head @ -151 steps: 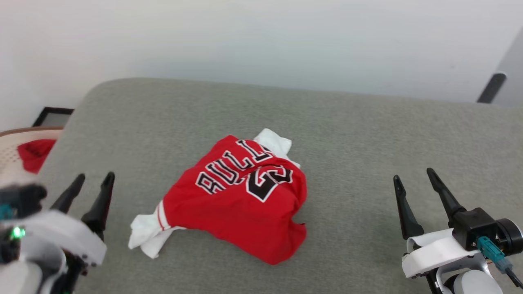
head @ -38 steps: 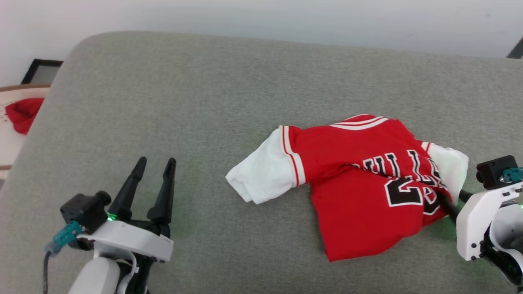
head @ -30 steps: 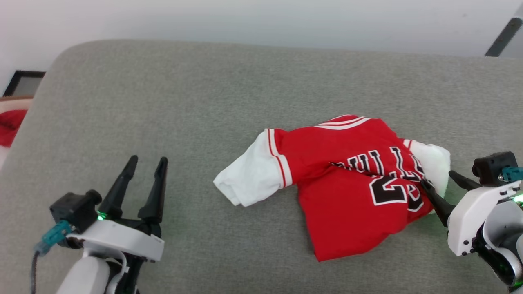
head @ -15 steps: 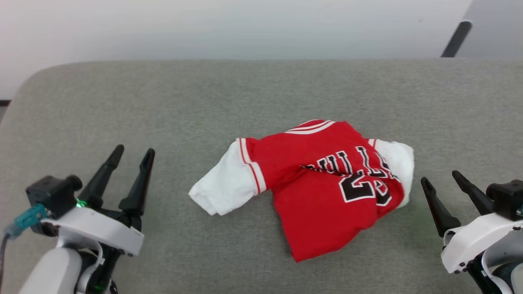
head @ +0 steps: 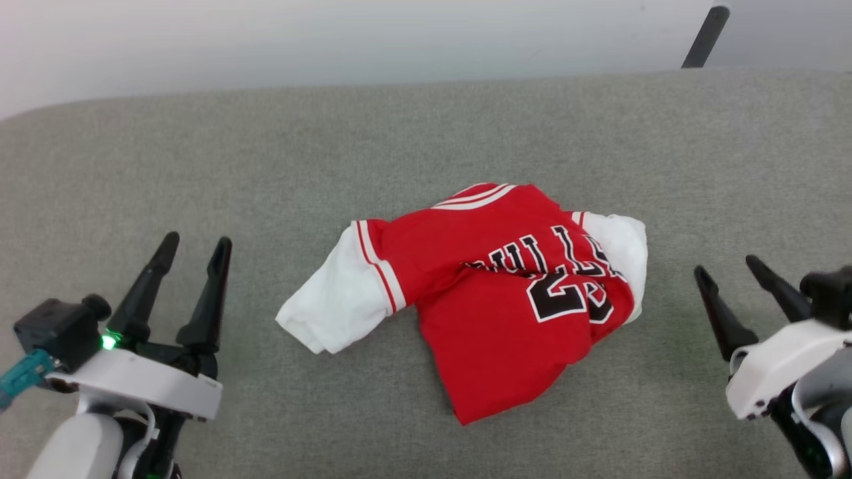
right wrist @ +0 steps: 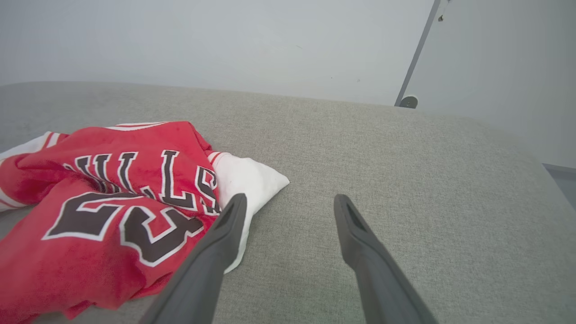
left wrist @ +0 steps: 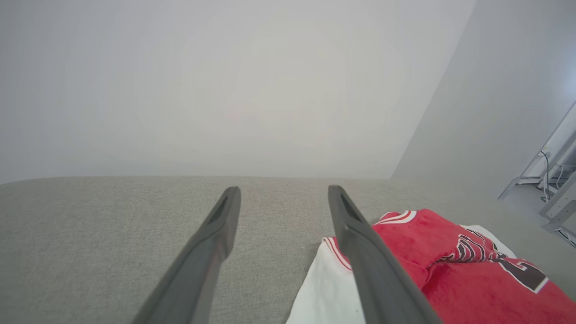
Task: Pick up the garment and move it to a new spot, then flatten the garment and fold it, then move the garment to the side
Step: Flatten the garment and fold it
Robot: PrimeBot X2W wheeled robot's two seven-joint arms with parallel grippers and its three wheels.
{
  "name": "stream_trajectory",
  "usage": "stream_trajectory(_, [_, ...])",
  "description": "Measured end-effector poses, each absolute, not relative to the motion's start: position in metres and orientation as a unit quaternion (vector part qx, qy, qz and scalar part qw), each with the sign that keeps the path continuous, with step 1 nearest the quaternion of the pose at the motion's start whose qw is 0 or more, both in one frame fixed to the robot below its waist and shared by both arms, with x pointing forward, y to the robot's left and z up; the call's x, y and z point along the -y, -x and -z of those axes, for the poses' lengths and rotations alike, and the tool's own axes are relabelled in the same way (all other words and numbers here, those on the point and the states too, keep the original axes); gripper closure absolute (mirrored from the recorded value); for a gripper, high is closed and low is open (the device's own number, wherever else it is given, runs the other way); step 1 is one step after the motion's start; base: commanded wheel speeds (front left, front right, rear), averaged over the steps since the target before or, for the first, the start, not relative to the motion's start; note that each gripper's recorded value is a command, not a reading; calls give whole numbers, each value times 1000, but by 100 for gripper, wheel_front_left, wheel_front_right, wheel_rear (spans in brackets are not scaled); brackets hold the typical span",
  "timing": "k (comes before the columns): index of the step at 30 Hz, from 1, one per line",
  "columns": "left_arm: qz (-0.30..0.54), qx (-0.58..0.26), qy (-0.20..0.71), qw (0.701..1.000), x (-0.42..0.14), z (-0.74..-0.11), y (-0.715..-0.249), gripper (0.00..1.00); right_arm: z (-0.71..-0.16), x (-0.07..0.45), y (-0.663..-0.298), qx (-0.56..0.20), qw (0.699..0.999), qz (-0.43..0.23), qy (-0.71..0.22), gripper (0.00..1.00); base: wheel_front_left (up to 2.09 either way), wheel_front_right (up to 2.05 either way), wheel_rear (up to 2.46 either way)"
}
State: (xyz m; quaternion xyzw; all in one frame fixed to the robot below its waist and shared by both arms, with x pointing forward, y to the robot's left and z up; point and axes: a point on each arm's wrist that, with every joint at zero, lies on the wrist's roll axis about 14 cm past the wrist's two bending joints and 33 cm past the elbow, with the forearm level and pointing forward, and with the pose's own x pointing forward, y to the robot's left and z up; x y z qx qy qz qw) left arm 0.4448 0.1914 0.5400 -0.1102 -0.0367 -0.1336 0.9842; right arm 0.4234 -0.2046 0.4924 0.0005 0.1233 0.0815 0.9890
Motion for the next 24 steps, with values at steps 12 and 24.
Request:
stream_trajectory(12, [103,17,129,986,-200,-505,-449,0,-453,196,-485,-247,962,-113,-4,0,0,0,0])
stream_trajectory(24, [68,-13,137,988,-214,-476,-449,0,-392,163,-513,-381,912,-152,15,0,0,0,0])
